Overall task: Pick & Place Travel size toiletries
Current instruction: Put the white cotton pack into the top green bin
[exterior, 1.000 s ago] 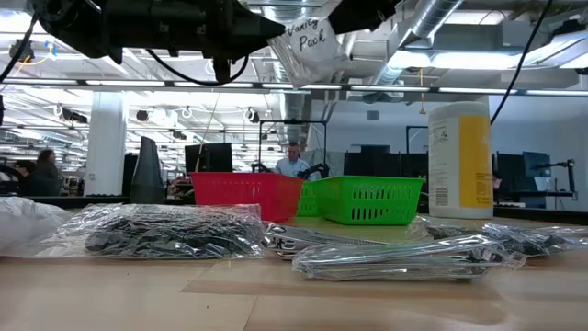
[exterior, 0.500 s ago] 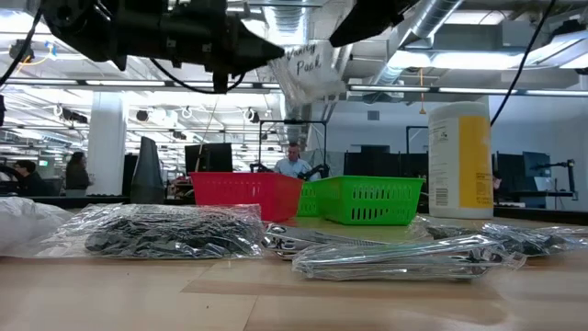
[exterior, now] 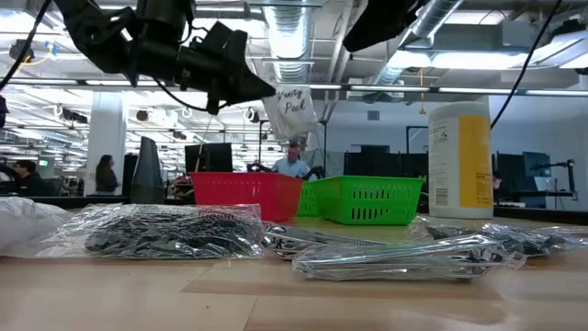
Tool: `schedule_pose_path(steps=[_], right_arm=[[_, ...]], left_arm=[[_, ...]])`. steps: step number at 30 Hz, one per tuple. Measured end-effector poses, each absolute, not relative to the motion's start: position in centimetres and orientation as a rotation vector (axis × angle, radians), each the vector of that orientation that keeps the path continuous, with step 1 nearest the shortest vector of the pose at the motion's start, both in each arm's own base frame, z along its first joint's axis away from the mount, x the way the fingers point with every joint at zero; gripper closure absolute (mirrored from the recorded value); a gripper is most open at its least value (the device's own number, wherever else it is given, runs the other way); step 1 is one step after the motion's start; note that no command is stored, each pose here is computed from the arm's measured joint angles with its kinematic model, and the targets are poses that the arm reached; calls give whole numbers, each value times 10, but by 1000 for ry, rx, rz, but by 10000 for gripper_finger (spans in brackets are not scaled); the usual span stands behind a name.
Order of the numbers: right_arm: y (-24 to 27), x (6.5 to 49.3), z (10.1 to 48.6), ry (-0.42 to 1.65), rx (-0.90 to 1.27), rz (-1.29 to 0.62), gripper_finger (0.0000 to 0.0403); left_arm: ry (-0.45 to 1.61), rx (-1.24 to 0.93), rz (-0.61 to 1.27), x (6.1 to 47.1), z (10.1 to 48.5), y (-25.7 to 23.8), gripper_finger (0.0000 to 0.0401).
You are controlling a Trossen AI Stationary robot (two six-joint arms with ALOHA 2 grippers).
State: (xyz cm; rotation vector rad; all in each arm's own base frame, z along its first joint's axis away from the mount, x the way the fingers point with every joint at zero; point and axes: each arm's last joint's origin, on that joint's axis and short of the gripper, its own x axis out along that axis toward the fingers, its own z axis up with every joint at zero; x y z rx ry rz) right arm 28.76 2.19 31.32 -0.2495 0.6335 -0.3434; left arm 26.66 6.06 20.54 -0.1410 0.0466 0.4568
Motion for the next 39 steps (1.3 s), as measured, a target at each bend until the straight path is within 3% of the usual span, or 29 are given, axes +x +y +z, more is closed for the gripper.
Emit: schedule_pose_path(steps=[20,39], right_arm=[[22,288,313,631,-248,-343,225],[22,288,313,630,-248,-342,227]], left_arm=[[184,-235,725,294,160,95,401],[242,-282,767,293,152,84,400]])
